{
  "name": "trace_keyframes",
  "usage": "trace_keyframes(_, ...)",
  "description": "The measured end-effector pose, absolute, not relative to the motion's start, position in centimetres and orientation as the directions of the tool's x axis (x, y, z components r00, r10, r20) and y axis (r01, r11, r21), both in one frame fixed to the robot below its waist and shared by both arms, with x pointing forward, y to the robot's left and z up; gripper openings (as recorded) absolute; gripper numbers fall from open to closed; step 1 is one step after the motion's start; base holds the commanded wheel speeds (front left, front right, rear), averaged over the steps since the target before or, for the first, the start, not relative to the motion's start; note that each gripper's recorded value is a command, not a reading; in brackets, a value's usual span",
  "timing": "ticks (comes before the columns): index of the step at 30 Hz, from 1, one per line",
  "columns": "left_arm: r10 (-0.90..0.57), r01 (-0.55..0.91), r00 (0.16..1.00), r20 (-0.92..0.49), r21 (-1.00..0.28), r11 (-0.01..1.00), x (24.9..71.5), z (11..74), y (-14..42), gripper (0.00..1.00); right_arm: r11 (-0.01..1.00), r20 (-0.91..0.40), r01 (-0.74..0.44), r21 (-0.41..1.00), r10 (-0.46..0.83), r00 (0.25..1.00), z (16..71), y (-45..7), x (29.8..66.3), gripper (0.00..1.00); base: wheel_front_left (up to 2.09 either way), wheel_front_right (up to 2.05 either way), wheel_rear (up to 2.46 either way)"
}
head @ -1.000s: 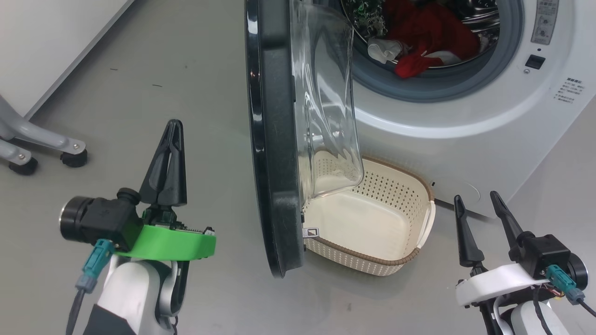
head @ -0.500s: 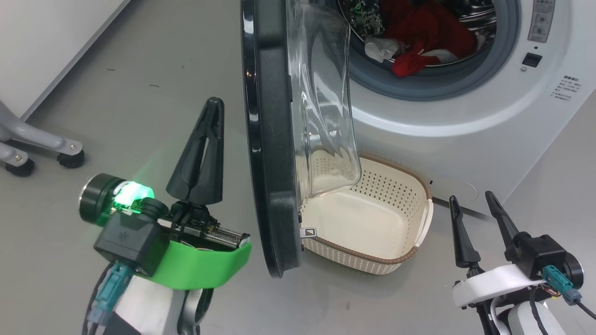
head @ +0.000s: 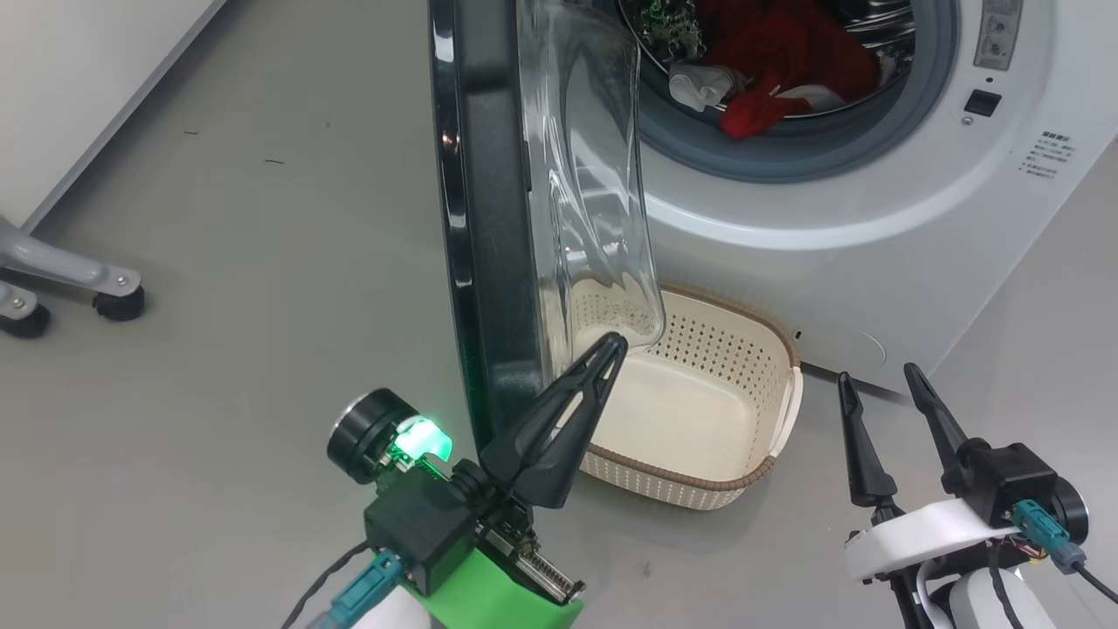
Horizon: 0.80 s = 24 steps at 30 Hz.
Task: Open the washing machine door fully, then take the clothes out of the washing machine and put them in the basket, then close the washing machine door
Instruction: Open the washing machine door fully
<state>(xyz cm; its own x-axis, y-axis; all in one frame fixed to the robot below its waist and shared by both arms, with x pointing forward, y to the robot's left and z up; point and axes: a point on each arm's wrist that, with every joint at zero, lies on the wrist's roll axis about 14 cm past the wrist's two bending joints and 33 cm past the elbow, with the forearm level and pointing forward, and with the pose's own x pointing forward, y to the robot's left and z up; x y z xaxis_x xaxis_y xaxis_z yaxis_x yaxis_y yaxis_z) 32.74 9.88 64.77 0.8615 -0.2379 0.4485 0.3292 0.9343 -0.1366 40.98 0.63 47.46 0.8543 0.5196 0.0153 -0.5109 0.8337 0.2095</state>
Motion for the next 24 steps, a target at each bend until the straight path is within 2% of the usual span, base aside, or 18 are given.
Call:
trace_keyframes(13,-0.282,0.305,0.951,0.124,-0.264,0.915,32.4,56.3,8.7,0.00,0.842,0.003,-0.499,0.206,0.509,0.861,47.0,0.1,41.1,1.00,0.00,0.00,0.00)
trace_keyframes(24,-0.219,0.216,0.975,0.022,-0.288,0.933,32.4,54.1,10.5,0.00,0.841,-0.005,-0.498,0.210,0.510,0.860,46.6,0.1,41.2,1.00,0.00,0.00,0.00)
